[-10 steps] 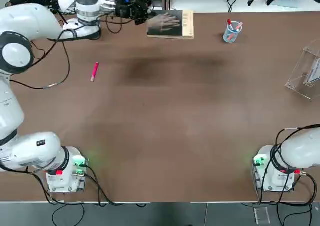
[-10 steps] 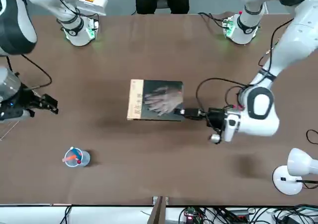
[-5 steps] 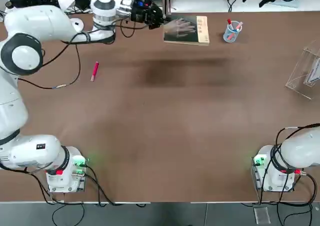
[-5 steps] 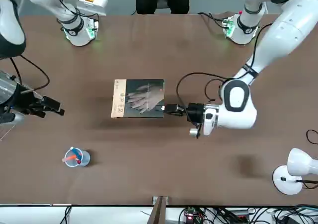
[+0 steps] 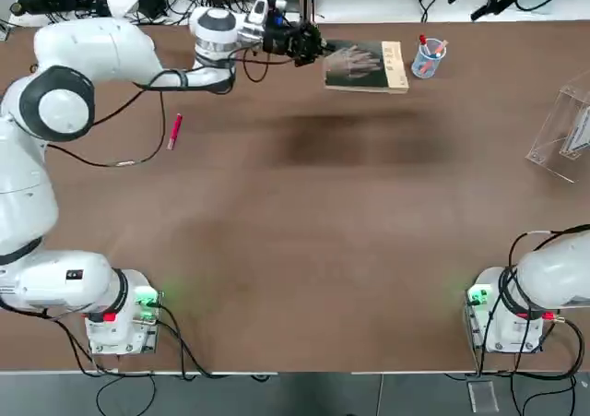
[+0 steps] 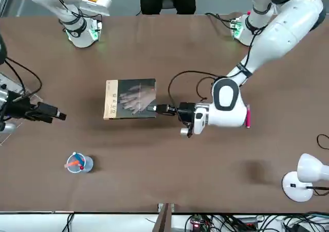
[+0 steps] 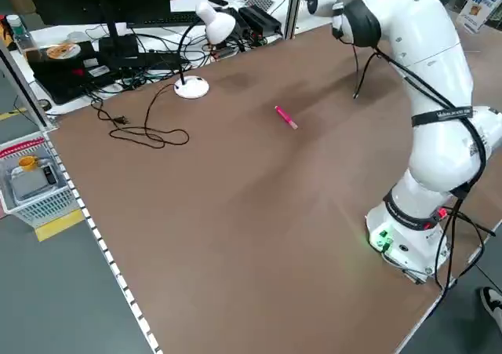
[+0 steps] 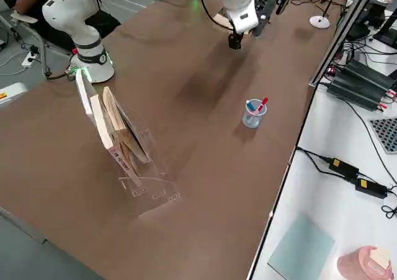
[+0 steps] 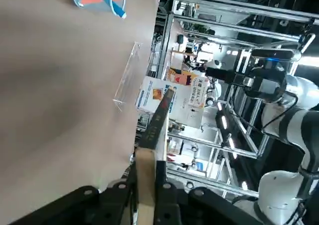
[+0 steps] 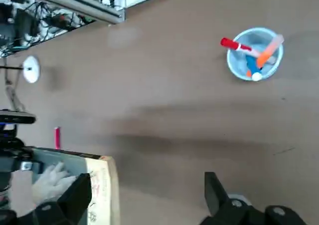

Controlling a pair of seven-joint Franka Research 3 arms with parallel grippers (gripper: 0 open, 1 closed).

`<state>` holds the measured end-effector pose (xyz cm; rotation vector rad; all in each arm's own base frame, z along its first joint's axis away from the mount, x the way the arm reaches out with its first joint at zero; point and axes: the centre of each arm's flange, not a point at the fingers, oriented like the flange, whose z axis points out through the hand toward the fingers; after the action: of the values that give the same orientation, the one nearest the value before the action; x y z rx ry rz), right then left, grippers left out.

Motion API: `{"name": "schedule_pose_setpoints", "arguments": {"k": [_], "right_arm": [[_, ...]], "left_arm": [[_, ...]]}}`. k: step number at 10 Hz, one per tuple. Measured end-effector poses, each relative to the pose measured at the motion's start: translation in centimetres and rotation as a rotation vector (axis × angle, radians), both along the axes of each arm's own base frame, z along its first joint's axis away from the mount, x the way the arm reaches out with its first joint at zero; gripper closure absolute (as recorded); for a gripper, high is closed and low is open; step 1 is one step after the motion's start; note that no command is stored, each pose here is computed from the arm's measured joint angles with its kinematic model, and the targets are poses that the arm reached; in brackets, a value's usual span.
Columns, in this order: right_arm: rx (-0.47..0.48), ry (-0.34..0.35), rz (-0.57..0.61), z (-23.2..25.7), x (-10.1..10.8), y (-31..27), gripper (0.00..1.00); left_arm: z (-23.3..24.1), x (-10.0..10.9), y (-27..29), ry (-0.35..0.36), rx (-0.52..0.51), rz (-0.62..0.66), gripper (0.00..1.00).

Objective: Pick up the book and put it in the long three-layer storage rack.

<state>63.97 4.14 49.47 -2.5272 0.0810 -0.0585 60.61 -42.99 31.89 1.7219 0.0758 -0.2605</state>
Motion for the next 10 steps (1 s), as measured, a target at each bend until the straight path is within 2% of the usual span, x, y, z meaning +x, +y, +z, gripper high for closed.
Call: {"name": "schedule_pose_setpoints", "arguments": {"k": [5, 10], "right_arm": [[0.197, 0.058, -0.001, -4.5, 0.3, -3.2, 0.0], [0.37, 0.104, -0.039, -8.4, -0.3, -6.3, 0.0]], "left_arm": [[-0.2, -1.8, -3.1, 0.021, 0.014, 0.047, 1.0], [0.7, -1.0, -3.1, -0.003, 0.024, 0.09, 0.99]]}}
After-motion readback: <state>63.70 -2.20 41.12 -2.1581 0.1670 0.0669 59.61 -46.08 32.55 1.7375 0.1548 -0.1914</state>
